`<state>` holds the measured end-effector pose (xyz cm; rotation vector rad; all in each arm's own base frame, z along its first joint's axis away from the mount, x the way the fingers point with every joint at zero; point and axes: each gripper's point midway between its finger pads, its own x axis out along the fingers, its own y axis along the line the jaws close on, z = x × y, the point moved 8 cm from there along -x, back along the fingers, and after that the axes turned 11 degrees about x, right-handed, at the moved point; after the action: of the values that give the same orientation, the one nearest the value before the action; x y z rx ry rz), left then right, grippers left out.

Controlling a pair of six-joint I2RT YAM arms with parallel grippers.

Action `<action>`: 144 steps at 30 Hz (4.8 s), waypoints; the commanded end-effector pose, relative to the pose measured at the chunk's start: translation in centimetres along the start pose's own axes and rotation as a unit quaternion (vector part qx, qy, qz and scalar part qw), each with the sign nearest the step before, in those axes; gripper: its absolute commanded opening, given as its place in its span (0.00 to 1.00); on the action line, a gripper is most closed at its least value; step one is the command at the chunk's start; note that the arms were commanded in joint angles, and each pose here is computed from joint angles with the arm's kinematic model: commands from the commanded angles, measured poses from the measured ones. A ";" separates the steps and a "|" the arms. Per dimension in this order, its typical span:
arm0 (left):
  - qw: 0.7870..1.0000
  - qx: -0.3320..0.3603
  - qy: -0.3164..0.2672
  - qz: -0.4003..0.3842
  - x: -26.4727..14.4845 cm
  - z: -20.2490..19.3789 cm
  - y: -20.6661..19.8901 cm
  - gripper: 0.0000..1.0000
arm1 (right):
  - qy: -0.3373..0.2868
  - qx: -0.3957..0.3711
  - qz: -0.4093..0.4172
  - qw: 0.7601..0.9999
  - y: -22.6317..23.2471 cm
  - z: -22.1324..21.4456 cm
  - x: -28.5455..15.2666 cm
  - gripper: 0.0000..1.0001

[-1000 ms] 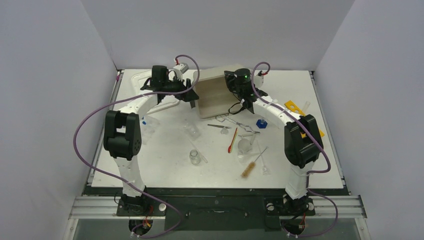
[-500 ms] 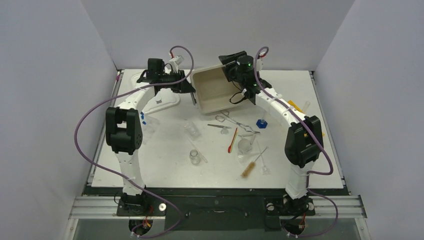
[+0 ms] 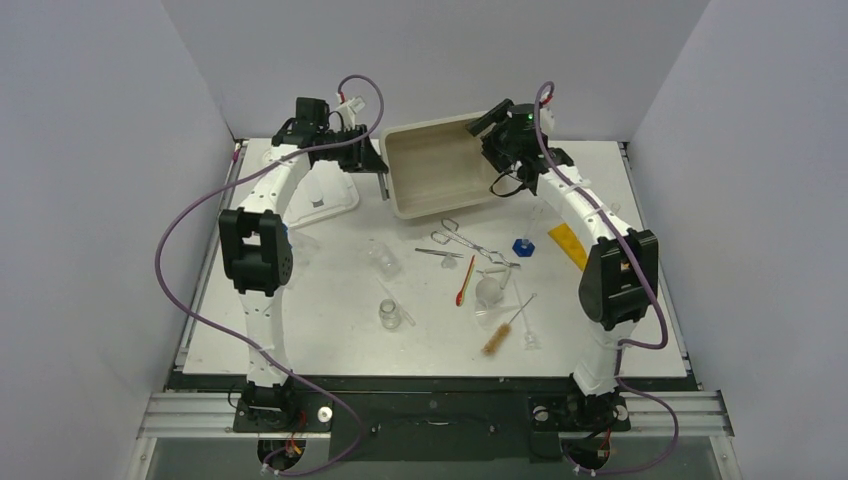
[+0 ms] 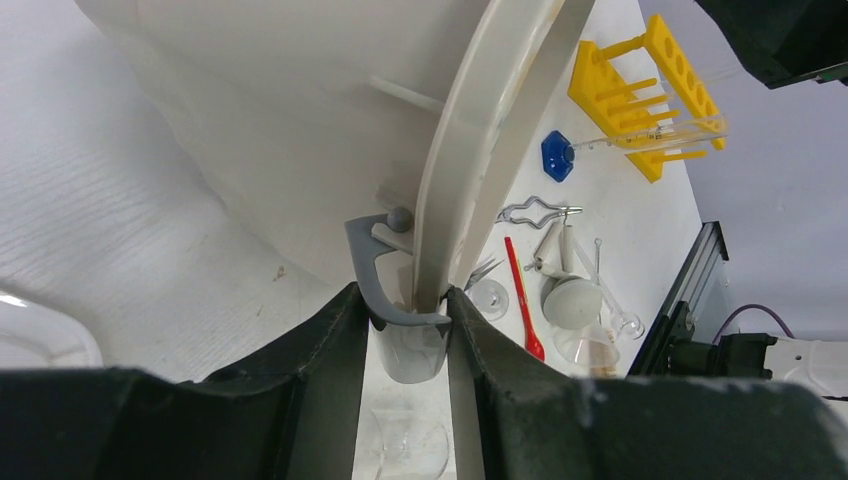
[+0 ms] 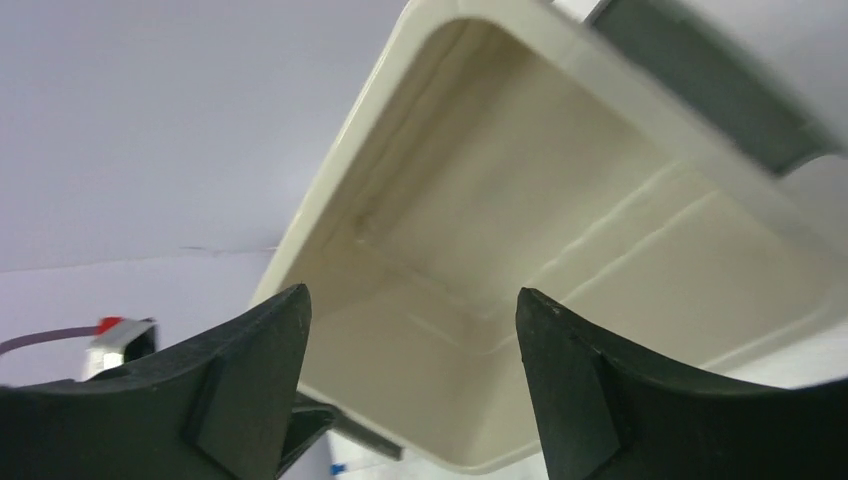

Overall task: Organize the chemistry lab equipment
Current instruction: Adjust the storage box at the center of the board, then pick up the chemistry item at the center of the board.

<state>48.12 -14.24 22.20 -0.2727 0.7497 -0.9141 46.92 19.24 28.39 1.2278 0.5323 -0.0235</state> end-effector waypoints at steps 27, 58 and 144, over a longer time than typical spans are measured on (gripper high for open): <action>0.990 0.053 0.038 0.122 -1.4 1.5 1.2 0.68 | -0.060 -0.272 -0.124 0.952 -2.7 5.8 3.6 0.69; 0.978 0.103 0.073 0.168 1.4 -0.1 3.8 0.81 | -0.023 -0.280 -0.151 0.948 -7.6 2.1 4.7 0.23; 0.980 0.141 0.049 0.130 -7.7 -1.8 -4.1 0.86 | -0.134 -0.149 -0.206 0.958 -24.1 -3.5 -10.6 0.47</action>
<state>41.88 -11.14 24.30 0.0881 0.7871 -0.7818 27.56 11.19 10.70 0.6802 0.6403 -0.3976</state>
